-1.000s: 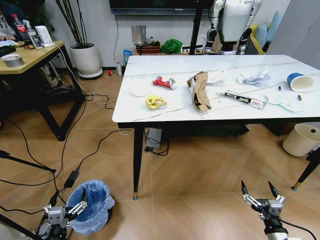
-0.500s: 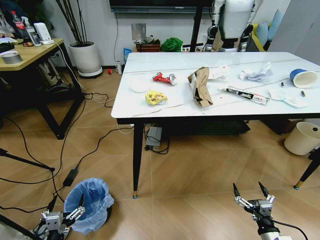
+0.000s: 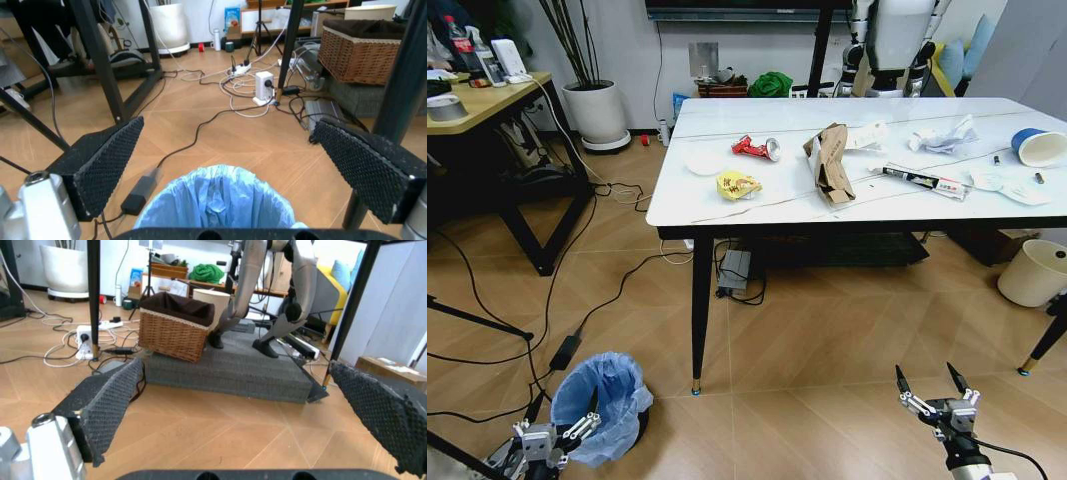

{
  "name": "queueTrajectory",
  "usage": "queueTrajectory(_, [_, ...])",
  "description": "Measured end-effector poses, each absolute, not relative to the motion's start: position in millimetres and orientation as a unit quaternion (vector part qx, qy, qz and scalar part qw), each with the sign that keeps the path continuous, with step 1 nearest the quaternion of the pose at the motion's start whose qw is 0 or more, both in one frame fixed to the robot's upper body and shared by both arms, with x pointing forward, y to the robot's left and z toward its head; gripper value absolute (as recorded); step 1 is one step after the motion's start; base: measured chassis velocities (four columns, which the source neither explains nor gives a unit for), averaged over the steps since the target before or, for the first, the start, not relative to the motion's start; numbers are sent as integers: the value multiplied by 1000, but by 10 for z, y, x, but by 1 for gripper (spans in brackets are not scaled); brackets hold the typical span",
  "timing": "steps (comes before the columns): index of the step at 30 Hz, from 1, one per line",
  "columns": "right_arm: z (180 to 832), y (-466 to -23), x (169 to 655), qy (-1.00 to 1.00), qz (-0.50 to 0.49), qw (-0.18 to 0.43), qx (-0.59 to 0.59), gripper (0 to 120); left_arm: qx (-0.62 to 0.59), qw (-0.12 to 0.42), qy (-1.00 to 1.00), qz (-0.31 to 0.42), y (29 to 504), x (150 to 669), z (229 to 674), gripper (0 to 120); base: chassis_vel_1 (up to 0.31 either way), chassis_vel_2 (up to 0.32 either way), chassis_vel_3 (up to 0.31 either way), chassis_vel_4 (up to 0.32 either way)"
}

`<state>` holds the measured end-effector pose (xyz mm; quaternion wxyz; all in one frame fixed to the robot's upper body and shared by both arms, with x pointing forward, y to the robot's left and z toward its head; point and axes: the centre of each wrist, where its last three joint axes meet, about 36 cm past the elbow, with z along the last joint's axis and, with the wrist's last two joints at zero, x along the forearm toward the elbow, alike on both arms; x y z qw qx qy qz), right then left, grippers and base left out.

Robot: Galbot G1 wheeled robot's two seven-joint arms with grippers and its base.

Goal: Pick up the trash bin and place the trash from the table into it.

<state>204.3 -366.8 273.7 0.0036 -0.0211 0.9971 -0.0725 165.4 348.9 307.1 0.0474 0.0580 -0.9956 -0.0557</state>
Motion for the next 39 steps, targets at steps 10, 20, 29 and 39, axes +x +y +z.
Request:
queueTrajectory(10, [2737,-3674,2002,997,-74,1,-24,100,57,43,-996,-53,3466,1680,3069,100,0,0,0,0])
queueTrajectory(20, [2725,-3667,1960,997,-73,-2,-23,100,55,43,-996,-51,3452,1673,3037,100,0,0,0,0])
queueTrajectory(29, [2726,-3660,1961,997,-75,-2,-23,100,54,41,-996,-51,3453,1673,3037,100,0,0,0,0])
queueTrajectory(39, [2632,-3545,1956,998,-67,-1,-14,100,53,45,-996,-63,3493,1663,2981,100,0,0,0,0])
